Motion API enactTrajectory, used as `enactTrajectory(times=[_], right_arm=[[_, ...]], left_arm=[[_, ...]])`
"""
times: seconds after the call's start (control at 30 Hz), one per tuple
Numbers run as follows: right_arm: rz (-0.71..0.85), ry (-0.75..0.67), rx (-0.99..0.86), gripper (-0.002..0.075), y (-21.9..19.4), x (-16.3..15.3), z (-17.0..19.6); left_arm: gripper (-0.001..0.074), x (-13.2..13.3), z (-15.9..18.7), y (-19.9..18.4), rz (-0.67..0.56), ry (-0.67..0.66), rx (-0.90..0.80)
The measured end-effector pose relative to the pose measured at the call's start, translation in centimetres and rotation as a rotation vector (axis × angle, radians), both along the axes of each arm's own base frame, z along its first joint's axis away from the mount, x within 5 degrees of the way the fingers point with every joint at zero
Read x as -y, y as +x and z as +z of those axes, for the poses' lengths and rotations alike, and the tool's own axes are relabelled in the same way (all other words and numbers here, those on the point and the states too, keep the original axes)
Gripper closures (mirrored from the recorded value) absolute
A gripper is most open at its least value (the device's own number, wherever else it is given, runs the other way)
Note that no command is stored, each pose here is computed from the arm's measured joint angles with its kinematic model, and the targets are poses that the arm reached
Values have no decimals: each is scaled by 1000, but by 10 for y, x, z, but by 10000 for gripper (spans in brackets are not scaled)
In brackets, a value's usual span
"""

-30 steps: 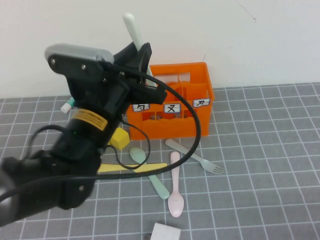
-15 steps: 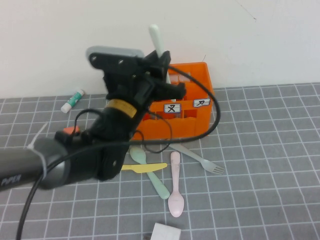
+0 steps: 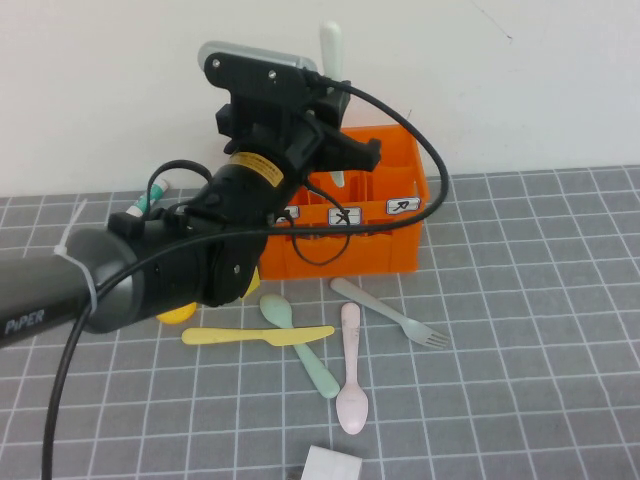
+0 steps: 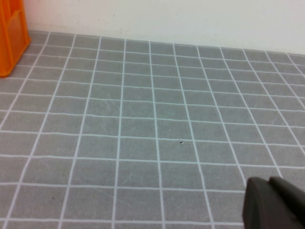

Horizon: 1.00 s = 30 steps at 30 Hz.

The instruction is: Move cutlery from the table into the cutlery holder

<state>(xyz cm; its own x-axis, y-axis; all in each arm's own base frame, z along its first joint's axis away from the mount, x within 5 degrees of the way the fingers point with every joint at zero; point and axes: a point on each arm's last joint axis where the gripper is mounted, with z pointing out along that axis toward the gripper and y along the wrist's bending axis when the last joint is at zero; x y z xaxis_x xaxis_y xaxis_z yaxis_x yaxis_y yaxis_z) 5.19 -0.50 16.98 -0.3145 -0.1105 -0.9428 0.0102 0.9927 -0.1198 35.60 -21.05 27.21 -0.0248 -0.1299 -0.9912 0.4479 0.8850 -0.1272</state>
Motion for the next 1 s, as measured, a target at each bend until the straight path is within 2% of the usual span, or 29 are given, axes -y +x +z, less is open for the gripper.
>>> enactTrajectory(times=[0.33,0.53,0.7,1.0], right_arm=[[0,0,0,729,0,0,0],[0,0,0,729,0,0,0],[0,0,0,729,0,0,0],[0,0,0,729,0,0,0]], left_arm=[[612,0,-2,1,-3,12,-3],[612,10,0,12,-37,57,4],[612,24,2,30,-56,15,-6],[612,48,-34,58,-101,39,-66]])
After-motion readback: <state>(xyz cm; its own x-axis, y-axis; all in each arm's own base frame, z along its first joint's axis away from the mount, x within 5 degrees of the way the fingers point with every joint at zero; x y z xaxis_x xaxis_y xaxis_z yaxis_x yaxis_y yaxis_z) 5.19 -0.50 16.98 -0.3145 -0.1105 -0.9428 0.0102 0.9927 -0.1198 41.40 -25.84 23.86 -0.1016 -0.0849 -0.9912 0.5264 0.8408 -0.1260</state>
